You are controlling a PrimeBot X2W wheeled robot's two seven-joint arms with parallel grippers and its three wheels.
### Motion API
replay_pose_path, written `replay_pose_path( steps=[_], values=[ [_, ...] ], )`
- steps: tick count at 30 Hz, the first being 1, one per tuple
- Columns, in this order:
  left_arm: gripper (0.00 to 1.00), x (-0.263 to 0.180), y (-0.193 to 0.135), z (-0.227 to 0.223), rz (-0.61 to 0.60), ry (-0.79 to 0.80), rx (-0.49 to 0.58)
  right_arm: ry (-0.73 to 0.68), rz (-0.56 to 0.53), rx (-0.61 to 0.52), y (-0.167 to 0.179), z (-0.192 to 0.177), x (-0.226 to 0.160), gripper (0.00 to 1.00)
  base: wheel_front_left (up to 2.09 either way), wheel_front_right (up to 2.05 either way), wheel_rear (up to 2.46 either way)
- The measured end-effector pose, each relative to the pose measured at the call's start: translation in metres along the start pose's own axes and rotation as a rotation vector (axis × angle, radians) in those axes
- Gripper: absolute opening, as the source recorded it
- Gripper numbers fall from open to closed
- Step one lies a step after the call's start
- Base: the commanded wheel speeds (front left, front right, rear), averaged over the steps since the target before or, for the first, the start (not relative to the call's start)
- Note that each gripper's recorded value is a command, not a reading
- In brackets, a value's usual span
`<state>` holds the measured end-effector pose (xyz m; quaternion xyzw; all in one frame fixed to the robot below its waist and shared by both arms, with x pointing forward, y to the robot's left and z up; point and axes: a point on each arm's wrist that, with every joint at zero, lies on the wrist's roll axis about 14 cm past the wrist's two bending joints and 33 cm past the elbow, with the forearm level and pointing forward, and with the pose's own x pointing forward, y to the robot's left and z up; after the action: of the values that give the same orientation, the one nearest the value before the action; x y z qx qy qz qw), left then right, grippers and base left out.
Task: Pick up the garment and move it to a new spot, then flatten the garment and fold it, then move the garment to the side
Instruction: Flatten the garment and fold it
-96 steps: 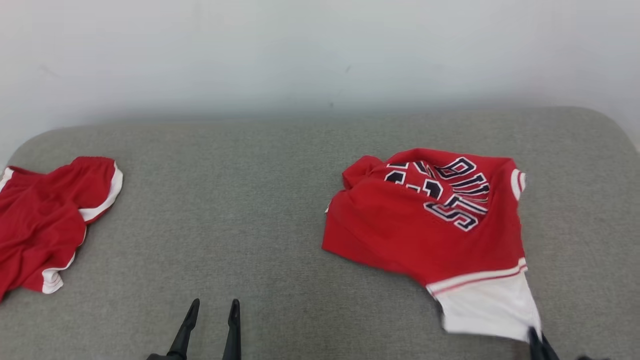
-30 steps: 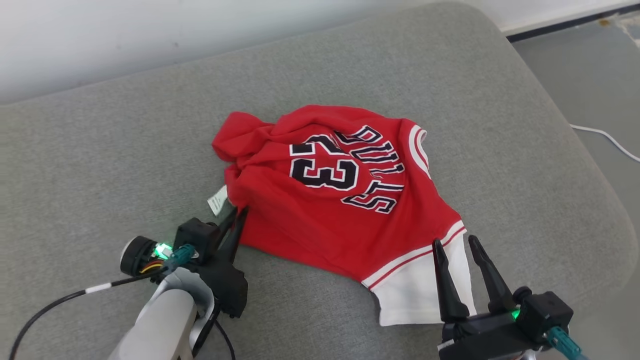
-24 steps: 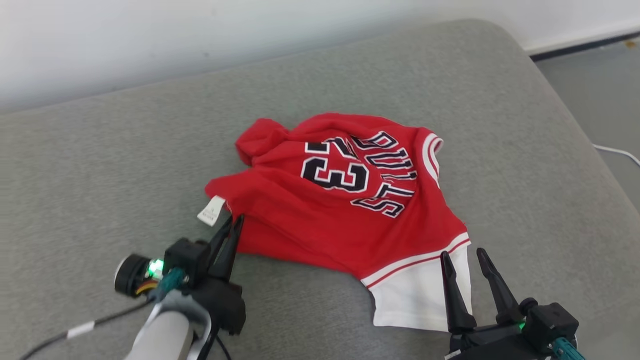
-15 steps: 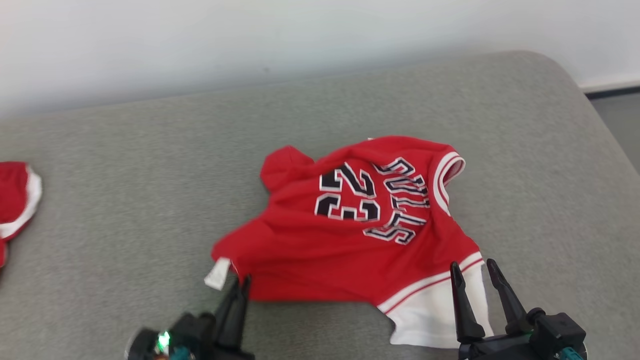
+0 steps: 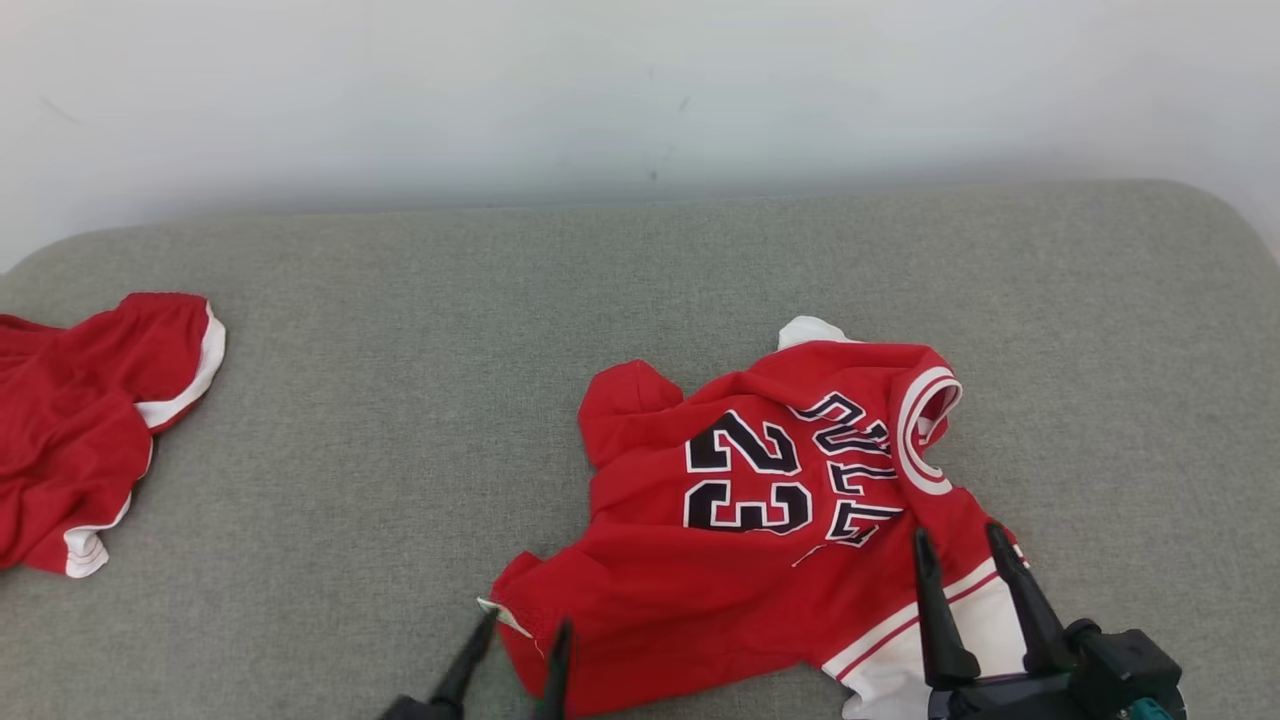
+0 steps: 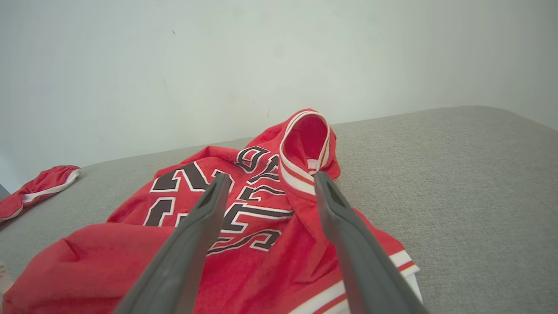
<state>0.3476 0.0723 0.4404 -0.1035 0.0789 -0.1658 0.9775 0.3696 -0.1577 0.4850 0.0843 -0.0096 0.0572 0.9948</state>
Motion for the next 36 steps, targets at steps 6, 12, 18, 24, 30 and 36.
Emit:
replay_pose_path(
  steps=[6,12,18,24,30,36],
  values=[
    [1.00,0.000,0.016,0.050,0.064,-0.157,0.044,-0.019,-0.010,-0.023,-0.006,0.007,0.002,1.00,0.00,0.00,0.00],
    [1.00,-0.011,0.049,0.073,0.177,-0.225,0.083,-0.077,-0.012,-0.089,-0.022,0.031,0.017,1.00,0.00,0.00,0.00],
    [1.00,-0.017,0.063,0.068,0.225,-0.212,0.081,-0.108,0.008,-0.138,-0.033,0.051,0.047,1.00,0.00,0.00,0.00],
    [1.00,-0.022,0.072,0.057,0.256,-0.178,0.068,-0.077,0.010,-0.134,-0.042,0.053,0.088,1.00,0.00,0.00,0.00],
    [1.00,-0.025,0.078,0.051,0.282,-0.159,0.060,0.039,-0.004,-0.104,-0.051,0.042,0.127,1.00,0.00,0.00,0.00],
    [1.00,-0.027,0.085,0.046,0.305,-0.144,0.057,0.246,-0.001,-0.118,-0.051,0.014,0.153,1.00,0.00,0.00,0.00]
  ],
)
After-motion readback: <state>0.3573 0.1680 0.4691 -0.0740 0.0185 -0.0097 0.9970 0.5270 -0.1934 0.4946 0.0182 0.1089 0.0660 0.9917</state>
